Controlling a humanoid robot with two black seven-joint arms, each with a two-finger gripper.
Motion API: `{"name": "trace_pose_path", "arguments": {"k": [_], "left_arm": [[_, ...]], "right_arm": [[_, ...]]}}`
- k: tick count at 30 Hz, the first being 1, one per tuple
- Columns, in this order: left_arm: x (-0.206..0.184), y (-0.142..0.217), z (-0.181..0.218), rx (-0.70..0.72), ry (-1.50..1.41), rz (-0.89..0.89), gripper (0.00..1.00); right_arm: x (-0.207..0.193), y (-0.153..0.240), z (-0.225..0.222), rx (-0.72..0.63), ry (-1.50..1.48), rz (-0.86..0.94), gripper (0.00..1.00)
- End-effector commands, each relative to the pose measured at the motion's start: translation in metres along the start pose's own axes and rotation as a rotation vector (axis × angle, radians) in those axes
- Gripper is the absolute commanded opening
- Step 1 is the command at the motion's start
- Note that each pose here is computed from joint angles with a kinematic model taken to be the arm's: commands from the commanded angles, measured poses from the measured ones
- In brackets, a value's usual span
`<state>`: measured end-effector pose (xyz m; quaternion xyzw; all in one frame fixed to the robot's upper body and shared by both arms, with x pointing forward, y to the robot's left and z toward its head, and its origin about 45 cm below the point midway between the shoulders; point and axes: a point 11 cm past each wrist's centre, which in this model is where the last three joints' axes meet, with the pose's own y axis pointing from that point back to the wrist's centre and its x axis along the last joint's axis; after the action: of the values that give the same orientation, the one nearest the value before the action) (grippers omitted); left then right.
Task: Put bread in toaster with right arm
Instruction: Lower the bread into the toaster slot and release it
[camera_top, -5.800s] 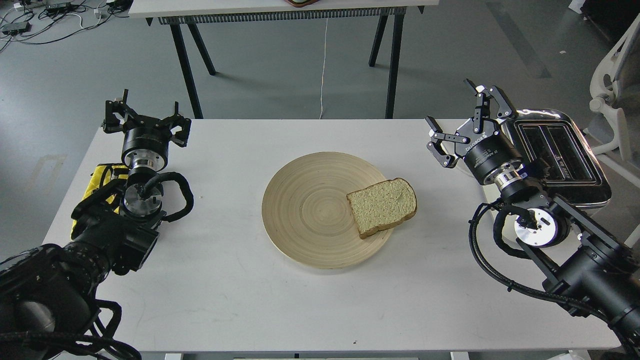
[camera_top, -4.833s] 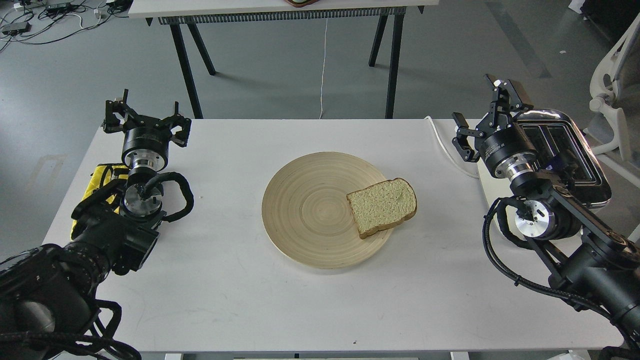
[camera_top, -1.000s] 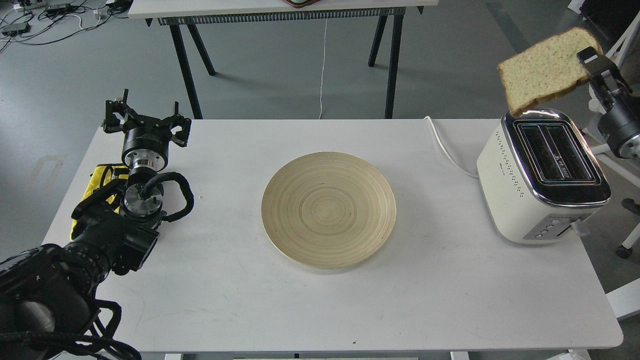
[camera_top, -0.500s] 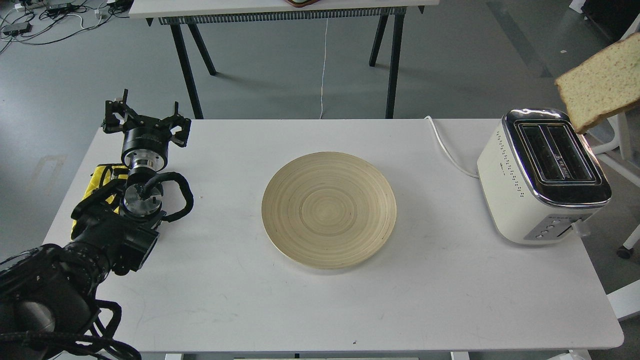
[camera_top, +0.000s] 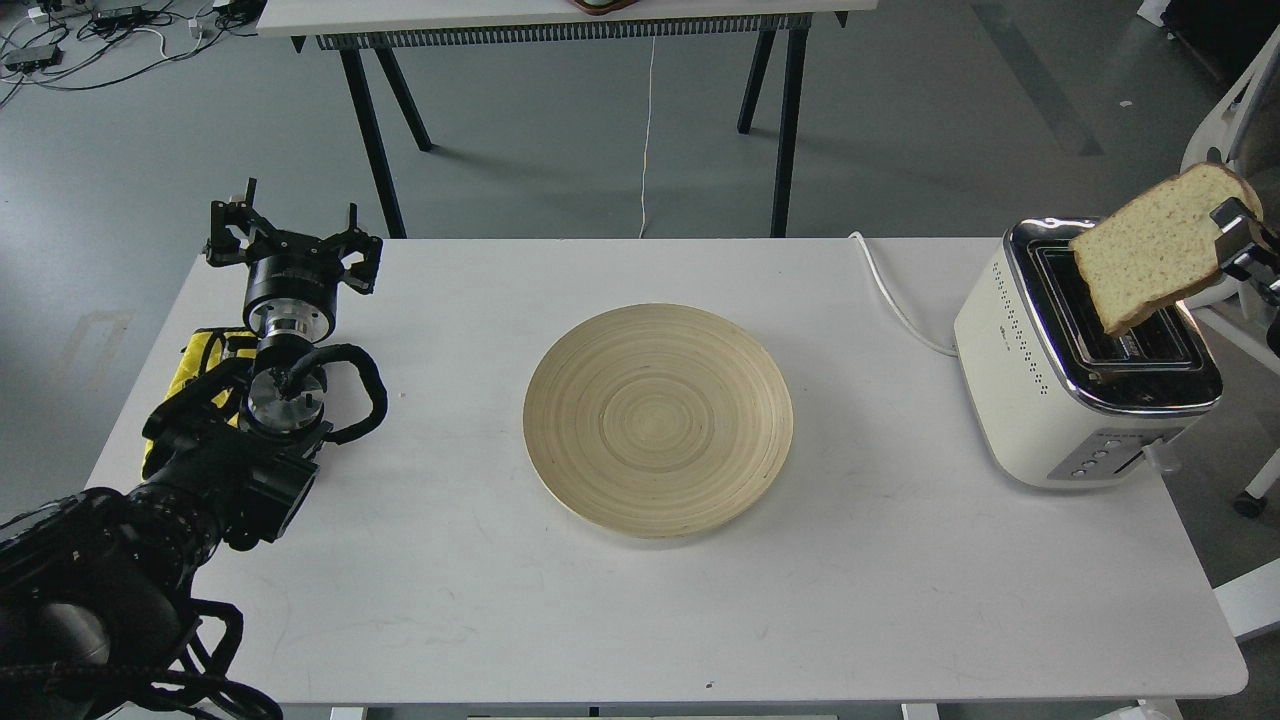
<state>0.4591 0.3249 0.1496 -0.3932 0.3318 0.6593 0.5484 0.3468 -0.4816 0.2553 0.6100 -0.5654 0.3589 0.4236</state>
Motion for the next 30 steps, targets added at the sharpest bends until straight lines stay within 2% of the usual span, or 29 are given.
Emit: {"name": "trace_pose_path", "arguments": {"k": [1,13,20,28,30], "left_arm": [[0.000,0.000,0.000,-0.001,-0.001,0.001,1.00],[0.000,0.000,0.000,-0.001,-0.001,0.001,1.00],[0.000,0.000,0.000,-0.001,-0.001,0.001,1.00],[0.000,0.000,0.000,-0.001,-0.001,0.001,1.00],[0.000,0.000,0.000,0.000,0.000,0.000,1.00]], "right_arm": [[-0.012,-0.001,-0.003,0.007,-0.008,-0.023,0.10],[-0.026,-0.005,-0.002,0.000,-0.013,-0.040,0.11],[-0.064,-0.009,-0.011,0.024,-0.021,-0.097,0.17],[-0.094,-0.013,-0.029,0.054,-0.060,-0.146,0.44],[-0.092,-0.015,-0.031,0.056,-0.072,-0.135,0.57]]}}
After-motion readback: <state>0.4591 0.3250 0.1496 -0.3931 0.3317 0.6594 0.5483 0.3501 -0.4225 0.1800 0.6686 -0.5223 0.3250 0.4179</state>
